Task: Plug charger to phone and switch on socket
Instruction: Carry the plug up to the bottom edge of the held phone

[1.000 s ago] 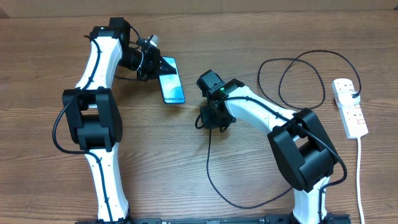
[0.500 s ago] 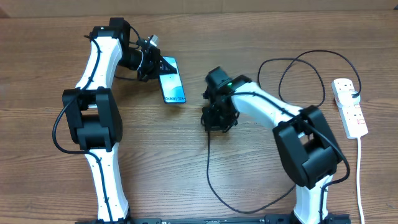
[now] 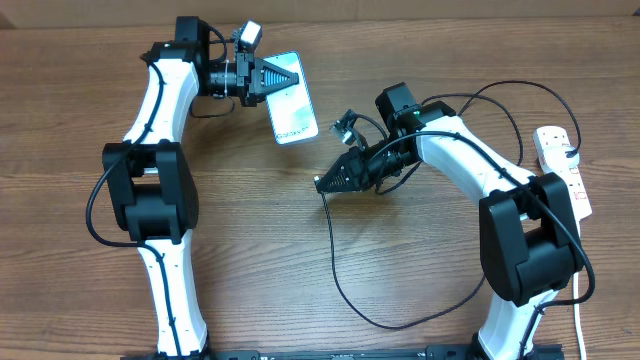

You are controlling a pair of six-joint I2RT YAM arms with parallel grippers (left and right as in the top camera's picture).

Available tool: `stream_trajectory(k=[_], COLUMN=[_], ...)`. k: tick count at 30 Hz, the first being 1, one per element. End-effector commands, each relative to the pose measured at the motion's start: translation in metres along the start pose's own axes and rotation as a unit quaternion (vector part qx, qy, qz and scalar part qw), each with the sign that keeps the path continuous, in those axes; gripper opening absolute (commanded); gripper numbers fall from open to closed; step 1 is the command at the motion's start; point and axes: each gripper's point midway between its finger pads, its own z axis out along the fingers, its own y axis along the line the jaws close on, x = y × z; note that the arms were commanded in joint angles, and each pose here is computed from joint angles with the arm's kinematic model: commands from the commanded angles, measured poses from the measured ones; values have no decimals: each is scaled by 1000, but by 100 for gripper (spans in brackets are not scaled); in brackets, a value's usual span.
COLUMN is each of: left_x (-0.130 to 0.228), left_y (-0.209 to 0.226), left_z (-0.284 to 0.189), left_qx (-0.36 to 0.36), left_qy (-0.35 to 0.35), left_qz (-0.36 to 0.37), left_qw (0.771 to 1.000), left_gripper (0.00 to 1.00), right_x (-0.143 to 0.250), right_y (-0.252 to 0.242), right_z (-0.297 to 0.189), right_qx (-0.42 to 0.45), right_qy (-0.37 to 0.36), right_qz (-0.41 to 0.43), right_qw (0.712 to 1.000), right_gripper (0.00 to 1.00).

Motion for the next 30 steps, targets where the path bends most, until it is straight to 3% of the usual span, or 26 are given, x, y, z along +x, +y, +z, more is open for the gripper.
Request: stream_trajectory(k=[1,11,30], left_x=[3,11,21], left_y=[-20,-21,-24], left_z=[9,12,31], left_qx=[45,44,46], left_qy=[12,18,39], left_qz=[-6,-91,-99], left_qw=[999,995,993], left_gripper=[4,4,4], right_x=[-5,-17,-24], right_y=[24,45,47], right_z=[-6,-27,-46], right_qx=[-45,-124,-147], right_qy=[-14,-50,-75], right_qz=[-39,-55,-56], right_qw=[998,990,985], right_gripper=[4,4,4])
